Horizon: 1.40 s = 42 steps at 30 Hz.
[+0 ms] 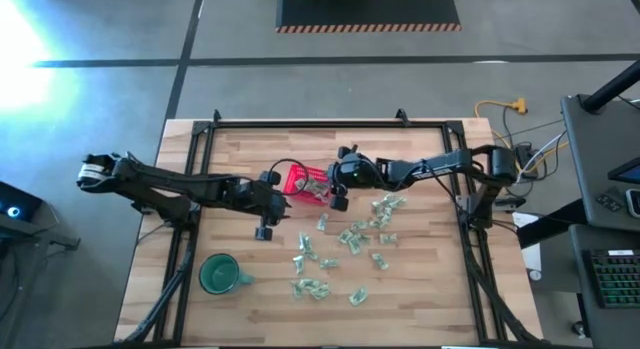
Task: Pick and place items into bin
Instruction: Put the stevia packet into the red bin
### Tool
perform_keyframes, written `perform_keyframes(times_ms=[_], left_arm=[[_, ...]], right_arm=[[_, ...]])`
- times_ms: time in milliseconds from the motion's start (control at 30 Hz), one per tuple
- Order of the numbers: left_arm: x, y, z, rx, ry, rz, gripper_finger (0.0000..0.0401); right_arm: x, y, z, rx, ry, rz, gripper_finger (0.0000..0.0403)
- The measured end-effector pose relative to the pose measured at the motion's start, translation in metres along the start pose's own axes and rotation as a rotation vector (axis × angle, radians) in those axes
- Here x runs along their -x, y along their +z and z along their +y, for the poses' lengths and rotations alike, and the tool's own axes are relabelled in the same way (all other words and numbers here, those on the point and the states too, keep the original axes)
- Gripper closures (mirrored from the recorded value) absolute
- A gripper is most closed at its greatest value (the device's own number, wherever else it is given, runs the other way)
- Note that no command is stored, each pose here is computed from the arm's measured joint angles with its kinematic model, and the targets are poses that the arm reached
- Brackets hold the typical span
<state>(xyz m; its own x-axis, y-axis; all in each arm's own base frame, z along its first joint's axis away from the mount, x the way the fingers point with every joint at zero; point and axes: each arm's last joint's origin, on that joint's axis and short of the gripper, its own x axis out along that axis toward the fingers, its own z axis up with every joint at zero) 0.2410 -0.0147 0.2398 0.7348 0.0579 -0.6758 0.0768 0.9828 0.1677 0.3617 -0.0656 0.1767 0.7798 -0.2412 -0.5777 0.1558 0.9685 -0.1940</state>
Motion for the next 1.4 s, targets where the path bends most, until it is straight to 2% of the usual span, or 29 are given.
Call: perform_keyframes(times_ms=[300, 600, 733, 900, 1033, 1233, 1400], left_arm=[[-0.015, 0.003, -0.002, -0.006, -0.025, -0.026, 0.0292], [-0.031, 0.007, -0.003, -0.007, -0.019, -0.053, 0.0292], [-0.033, 0.006, -0.004, -0.007, -0.021, -0.043, 0.0292], [-0.033, 0.006, -0.004, 0.045, -0.021, -0.042, 0.0292], [-0.032, 0.005, -0.005, 0.044, -0.028, -0.040, 0.0292], [-0.030, 0.007, -0.005, 0.043, -0.032, -0.052, 0.0292], [-0.029, 0.009, -0.005, 0.043, -0.031, -0.057, 0.0292]], right_arm=[[0.032, 0.003, 0.011, 0.092, 0.064, 0.122, 0.0286], [0.051, -0.010, 0.013, -0.007, 0.086, 0.300, 0.0303], [0.058, -0.012, 0.018, -0.017, 0.097, 0.323, 0.0309], [0.071, -0.017, 0.019, 0.005, 0.102, 0.290, 0.0317], [0.085, -0.024, 0.017, 0.030, 0.097, 0.233, 0.0325], [0.111, -0.044, 0.015, 0.018, 0.075, 0.040, 0.0335], [0.126, -0.067, 0.015, -0.062, 0.056, -0.136, 0.0339]])
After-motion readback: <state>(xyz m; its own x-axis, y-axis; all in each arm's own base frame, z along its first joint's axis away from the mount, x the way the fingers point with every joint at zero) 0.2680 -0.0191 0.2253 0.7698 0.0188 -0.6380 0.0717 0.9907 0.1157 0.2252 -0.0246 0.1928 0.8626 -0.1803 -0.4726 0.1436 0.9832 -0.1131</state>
